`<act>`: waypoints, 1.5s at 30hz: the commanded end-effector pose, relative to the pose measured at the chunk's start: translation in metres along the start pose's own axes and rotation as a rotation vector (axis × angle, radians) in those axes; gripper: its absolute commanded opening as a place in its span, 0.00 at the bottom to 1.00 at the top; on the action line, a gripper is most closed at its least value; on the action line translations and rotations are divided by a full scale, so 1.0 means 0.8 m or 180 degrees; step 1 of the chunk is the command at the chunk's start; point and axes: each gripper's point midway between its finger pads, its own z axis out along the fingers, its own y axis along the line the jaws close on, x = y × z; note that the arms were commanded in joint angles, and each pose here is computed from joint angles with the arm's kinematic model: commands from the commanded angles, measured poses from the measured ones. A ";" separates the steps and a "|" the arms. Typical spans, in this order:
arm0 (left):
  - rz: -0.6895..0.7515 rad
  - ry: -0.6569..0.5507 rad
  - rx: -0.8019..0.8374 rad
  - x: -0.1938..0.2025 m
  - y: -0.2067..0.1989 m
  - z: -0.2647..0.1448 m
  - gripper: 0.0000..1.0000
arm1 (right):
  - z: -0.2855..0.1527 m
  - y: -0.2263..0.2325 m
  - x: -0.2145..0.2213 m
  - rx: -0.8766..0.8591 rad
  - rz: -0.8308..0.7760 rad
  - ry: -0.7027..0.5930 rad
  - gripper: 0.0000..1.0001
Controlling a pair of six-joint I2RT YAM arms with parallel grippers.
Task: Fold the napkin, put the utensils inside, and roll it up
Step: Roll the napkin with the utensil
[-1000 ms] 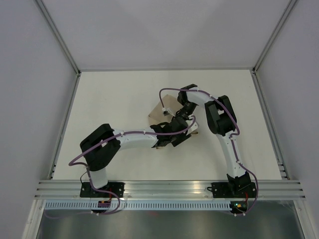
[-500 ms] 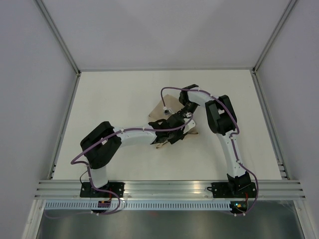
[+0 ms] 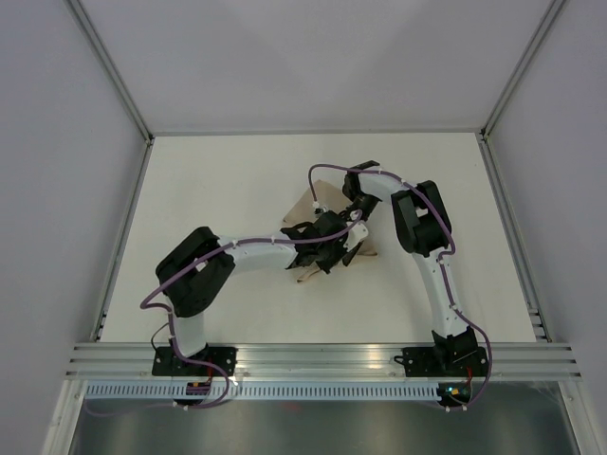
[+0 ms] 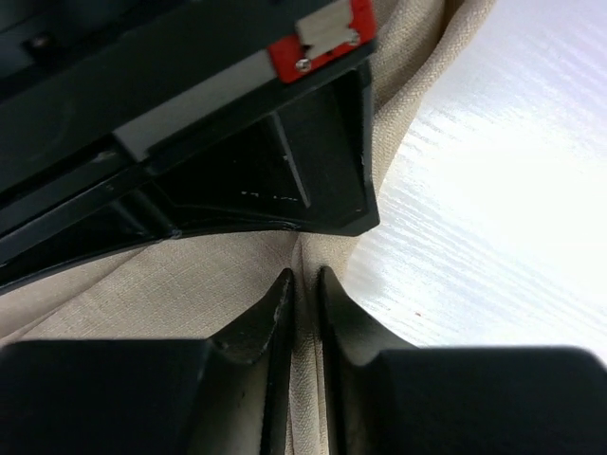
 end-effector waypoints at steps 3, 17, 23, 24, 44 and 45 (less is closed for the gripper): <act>-0.0549 0.0021 0.0497 0.006 -0.002 0.003 0.15 | 0.015 -0.033 0.017 0.0093 -0.0066 0.0146 0.06; -0.1526 0.0248 0.1521 0.036 -0.016 0.008 0.02 | -0.005 -0.023 -0.013 0.0245 -0.0079 -0.0218 0.30; -0.1887 0.0401 0.1849 0.054 -0.020 0.015 0.02 | -0.042 -0.019 -0.038 0.0522 -0.0235 -0.0601 0.41; -0.1953 0.0419 0.1937 0.055 -0.022 0.013 0.02 | -0.049 -0.019 -0.041 0.0597 -0.0186 -0.0676 0.45; -0.2258 0.0581 0.2119 0.076 -0.022 0.020 0.02 | -0.117 -0.055 -0.066 0.1312 -0.0105 -0.1206 0.62; -0.2245 0.0573 0.2116 0.075 -0.022 0.020 0.02 | -0.114 -0.055 -0.066 0.1258 -0.0080 -0.1199 0.62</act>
